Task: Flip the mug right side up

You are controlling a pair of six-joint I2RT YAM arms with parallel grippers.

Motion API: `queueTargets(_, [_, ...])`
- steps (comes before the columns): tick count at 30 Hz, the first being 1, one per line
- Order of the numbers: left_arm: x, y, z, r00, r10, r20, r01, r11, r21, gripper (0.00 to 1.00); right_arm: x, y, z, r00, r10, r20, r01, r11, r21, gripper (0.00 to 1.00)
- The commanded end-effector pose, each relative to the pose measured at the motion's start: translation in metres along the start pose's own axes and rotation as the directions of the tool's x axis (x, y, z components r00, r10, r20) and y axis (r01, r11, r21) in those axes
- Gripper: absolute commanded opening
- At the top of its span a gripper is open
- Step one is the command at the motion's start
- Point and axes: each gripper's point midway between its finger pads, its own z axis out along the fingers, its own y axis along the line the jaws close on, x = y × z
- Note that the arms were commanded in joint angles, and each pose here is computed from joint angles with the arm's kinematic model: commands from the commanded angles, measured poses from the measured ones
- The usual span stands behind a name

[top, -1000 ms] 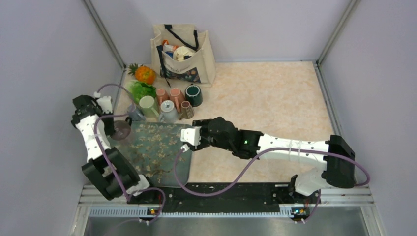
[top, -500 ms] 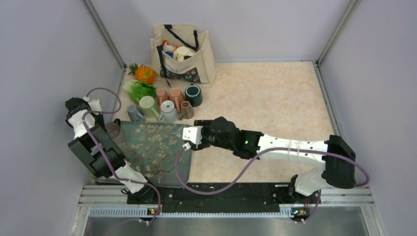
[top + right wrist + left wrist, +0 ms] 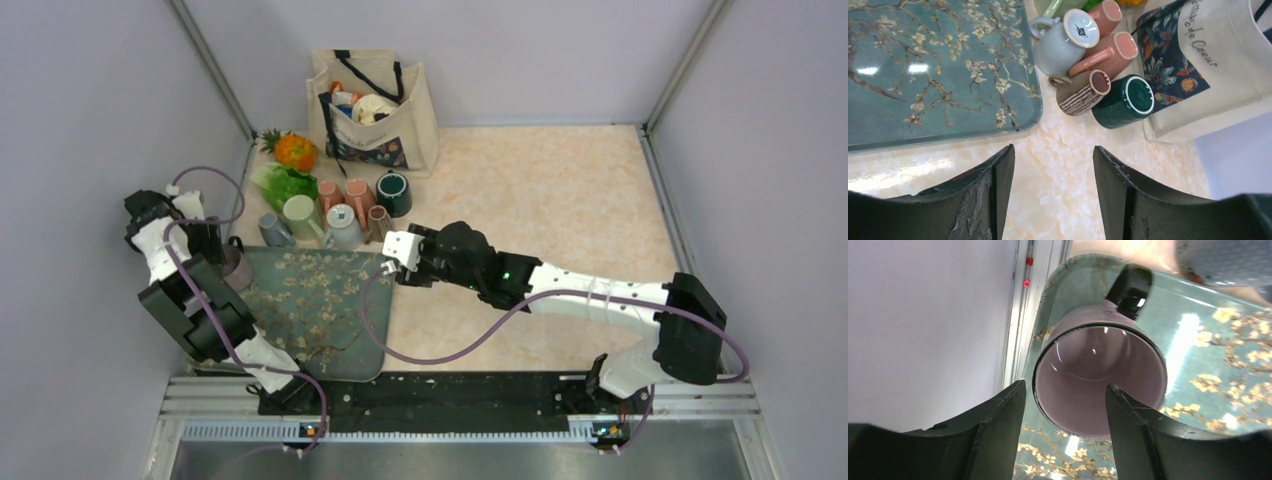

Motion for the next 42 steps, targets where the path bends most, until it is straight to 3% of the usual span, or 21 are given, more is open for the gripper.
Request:
queueTargets(1, [-0.039, -0.015, -0.056, 0.987, 0.061, 0.149, -0.068, 0.997, 0.041, 0.65, -0.007, -0.015, -0.007, 0.994, 0.096, 0.058, -0.098, 0.995, 0.03, 0.59])
queueTargets(5, [-0.059, -0.053, -0.082, 0.971, 0.106, 0.213, -0.124, 0.99, 0.074, 0.59, 0.009, -0.019, -0.007, 0.99, 0.134, 0.033, -0.136, 0.989, 0.058, 0.59])
queueTargets(9, [-0.07, -0.124, -0.09, 0.966, 0.118, 0.23, -0.157, 0.975, 0.156, 0.51, 0.023, -0.022, -0.013, 0.985, 0.168, 0.031, -0.171, 0.981, 0.097, 0.59])
queueTargets(11, [-0.068, -0.156, -0.084, 0.974, 0.087, 0.209, -0.132, 0.968, 0.214, 0.5, 0.028, -0.023, -0.017, 0.983, 0.178, 0.039, -0.182, 0.977, 0.108, 0.59])
queueTargets(13, [-0.069, -0.175, -0.071, 0.982, -0.001, 0.191, -0.047, 0.969, 0.243, 0.39, 0.028, -0.023, -0.024, 0.981, 0.184, 0.058, -0.19, 0.975, 0.112, 0.59])
queueTargets(14, [-0.071, -0.176, -0.061, 0.981, -0.059, 0.187, 0.015, 0.973, 0.23, 0.29, 0.031, -0.022, -0.026, 0.981, 0.184, 0.061, -0.19, 0.976, 0.11, 0.59])
queueTargets(15, [-0.073, -0.176, -0.054, 0.974, -0.126, 0.189, 0.083, 0.972, 0.218, 0.28, 0.032, -0.021, -0.028, 0.981, 0.181, 0.064, -0.187, 0.976, 0.107, 0.59])
queueTargets(20, [-0.079, -0.159, -0.015, 0.946, -0.204, 0.251, 0.192, 0.979, 0.073, 0.32, 0.035, -0.015, -0.038, 0.981, 0.176, 0.082, -0.183, 0.979, 0.09, 0.58])
queueTargets(27, [-0.073, -0.17, 0.021, 0.964, -0.178, 0.198, 0.179, 0.984, 0.013, 0.42, 0.034, -0.017, -0.049, 0.978, 0.168, 0.124, -0.181, 0.977, 0.108, 0.58])
queueTargets(42, [-0.078, -0.124, 0.047, 0.973, -0.109, 0.202, 0.157, 0.958, -0.239, 0.37, 0.025, -0.024, -0.06, 0.976, 0.152, 0.153, -0.172, 0.977, 0.125, 0.58])
